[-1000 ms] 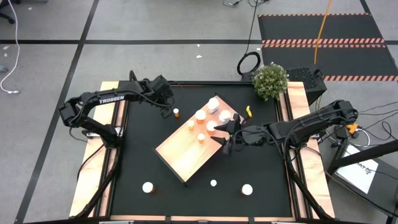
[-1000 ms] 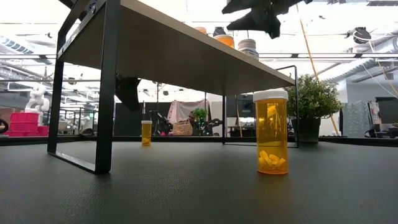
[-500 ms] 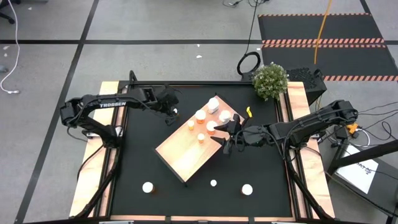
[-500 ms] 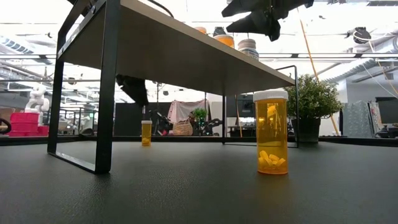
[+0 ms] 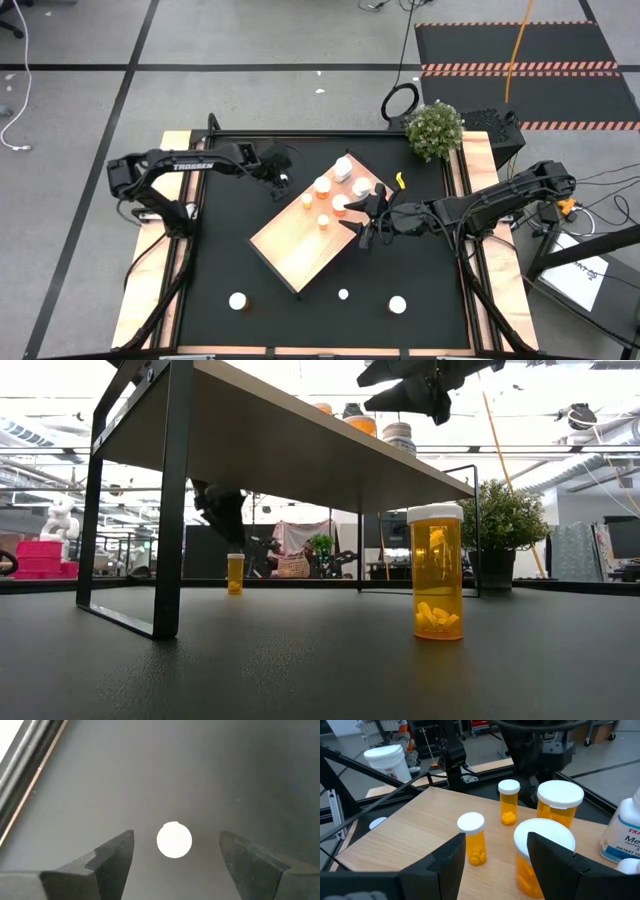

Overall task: Pick and place medicine bottles onto shelf by color
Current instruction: Put the small orange pill bottle on the shelf

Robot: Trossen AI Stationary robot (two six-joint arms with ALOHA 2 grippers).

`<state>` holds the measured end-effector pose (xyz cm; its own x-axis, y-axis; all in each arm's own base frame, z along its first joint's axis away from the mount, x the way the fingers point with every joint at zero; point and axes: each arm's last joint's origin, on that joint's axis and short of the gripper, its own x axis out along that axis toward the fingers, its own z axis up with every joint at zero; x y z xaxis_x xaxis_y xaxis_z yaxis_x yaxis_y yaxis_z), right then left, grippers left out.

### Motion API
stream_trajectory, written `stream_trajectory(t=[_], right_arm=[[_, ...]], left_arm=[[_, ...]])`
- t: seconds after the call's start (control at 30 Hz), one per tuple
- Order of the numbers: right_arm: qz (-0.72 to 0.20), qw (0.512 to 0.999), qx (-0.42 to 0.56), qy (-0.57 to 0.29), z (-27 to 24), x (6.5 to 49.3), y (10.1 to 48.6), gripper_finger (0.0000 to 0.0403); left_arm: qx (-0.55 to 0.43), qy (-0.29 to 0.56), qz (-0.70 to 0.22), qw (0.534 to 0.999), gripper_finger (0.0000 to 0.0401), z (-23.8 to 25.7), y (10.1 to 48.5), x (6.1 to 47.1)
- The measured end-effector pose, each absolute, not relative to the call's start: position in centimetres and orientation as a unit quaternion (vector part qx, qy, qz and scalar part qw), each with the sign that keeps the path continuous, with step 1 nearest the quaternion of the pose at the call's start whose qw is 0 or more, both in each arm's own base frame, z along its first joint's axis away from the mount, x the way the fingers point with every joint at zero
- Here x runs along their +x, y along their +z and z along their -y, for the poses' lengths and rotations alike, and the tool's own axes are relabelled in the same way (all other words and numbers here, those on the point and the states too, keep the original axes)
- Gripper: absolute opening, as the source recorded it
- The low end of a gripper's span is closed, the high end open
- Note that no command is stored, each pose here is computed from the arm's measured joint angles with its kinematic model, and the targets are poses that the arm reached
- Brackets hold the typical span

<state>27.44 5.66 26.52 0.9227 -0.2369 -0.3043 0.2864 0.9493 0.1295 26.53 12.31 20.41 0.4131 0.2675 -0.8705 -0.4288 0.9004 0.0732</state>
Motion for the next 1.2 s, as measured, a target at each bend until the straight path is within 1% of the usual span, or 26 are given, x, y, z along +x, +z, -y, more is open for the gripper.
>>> stream_trajectory(t=[0.17, 0.4, 0.63, 0.8, 0.9, 1.2], right_arm=[[-0.145, 0.977, 0.086, -0.134, -5.7, 27.4, 26.5, 0.0208], [-0.146, 0.976, 0.085, -0.134, -5.7, 27.4, 26.5, 0.0208], [-0.146, 0.976, 0.085, -0.134, -5.7, 27.4, 26.5, 0.0208], [-0.146, 0.976, 0.085, -0.134, -5.7, 27.4, 26.5, 0.0208], [-0.146, 0.976, 0.085, -0.134, -5.7, 27.4, 26.5, 0.0208], [-0.147, 0.977, 0.084, -0.133, -5.7, 27.4, 26.5, 0.0208]], left_arm=[[-0.079, 0.210, -0.505, 0.834, 0.0296, -12.7, 19.4, 27.1], [-0.074, 0.226, -0.506, 0.829, 0.0296, -13.3, 19.0, 27.1], [-0.070, 0.220, -0.522, 0.821, 0.0296, -13.6, 17.8, 27.5], [-0.063, 0.216, -0.517, 0.826, 0.0293, -13.7, 17.6, 27.7], [-0.062, 0.216, -0.516, 0.827, 0.0274, -13.7, 17.6, 27.8], [-0.060, 0.213, -0.519, 0.825, 0.0202, -13.7, 17.6, 27.7]])
